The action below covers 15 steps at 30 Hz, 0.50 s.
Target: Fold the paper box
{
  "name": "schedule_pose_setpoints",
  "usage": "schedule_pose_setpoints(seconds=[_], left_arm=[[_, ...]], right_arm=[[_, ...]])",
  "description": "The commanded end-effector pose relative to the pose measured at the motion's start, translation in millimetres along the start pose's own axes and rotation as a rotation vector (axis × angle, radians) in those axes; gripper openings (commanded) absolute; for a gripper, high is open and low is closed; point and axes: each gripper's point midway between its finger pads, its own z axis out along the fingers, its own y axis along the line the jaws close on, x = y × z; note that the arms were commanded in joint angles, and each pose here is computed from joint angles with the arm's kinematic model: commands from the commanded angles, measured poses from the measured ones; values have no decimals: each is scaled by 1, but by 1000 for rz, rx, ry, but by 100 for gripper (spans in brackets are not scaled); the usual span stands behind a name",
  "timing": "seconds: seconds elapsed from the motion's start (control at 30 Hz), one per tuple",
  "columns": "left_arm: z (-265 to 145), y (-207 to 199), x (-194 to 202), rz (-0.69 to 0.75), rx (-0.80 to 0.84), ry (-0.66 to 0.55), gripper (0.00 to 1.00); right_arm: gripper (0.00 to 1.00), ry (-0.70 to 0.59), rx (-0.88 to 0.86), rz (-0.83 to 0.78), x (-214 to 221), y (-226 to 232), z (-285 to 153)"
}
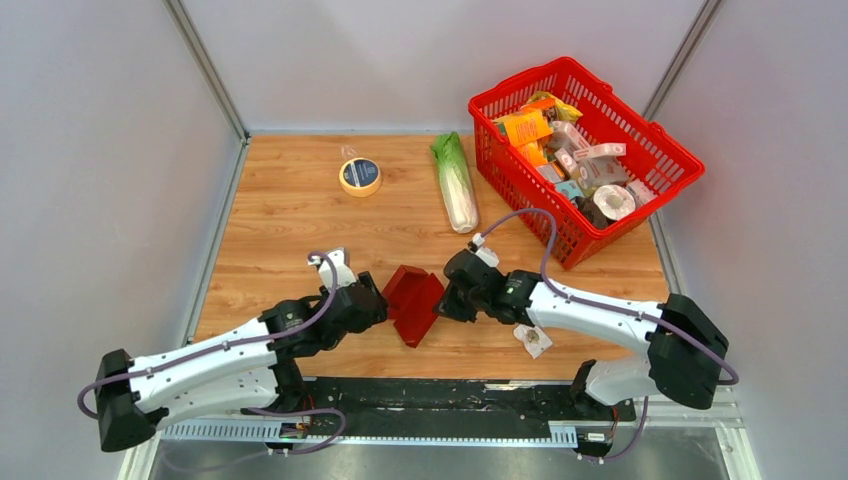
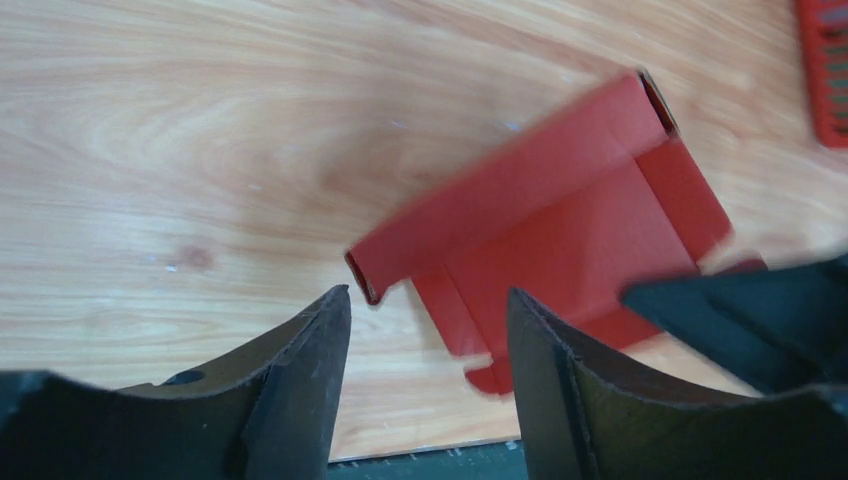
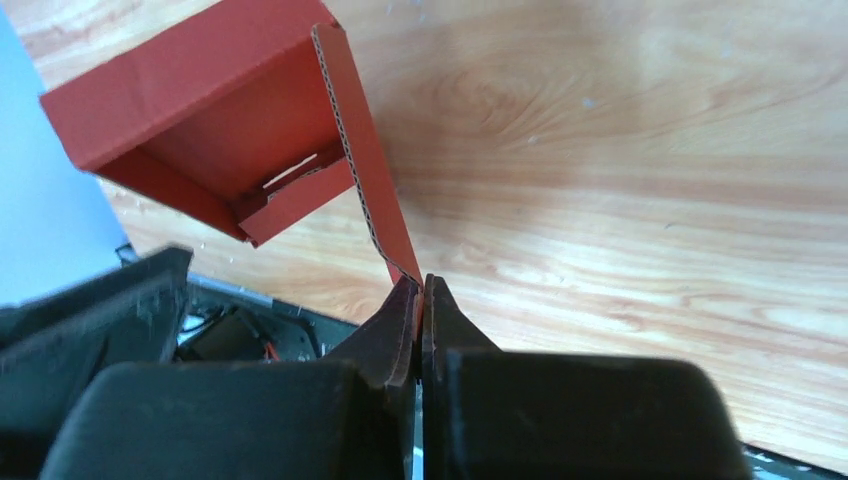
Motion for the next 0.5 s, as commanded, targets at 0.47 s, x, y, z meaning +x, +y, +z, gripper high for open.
schedule_pose_setpoints(seconds=[0.47], left_arm=[[-75,0,-36,167,442,-133,67]], right_arm=[[0,225,547,-1083,-99,-57,-74]])
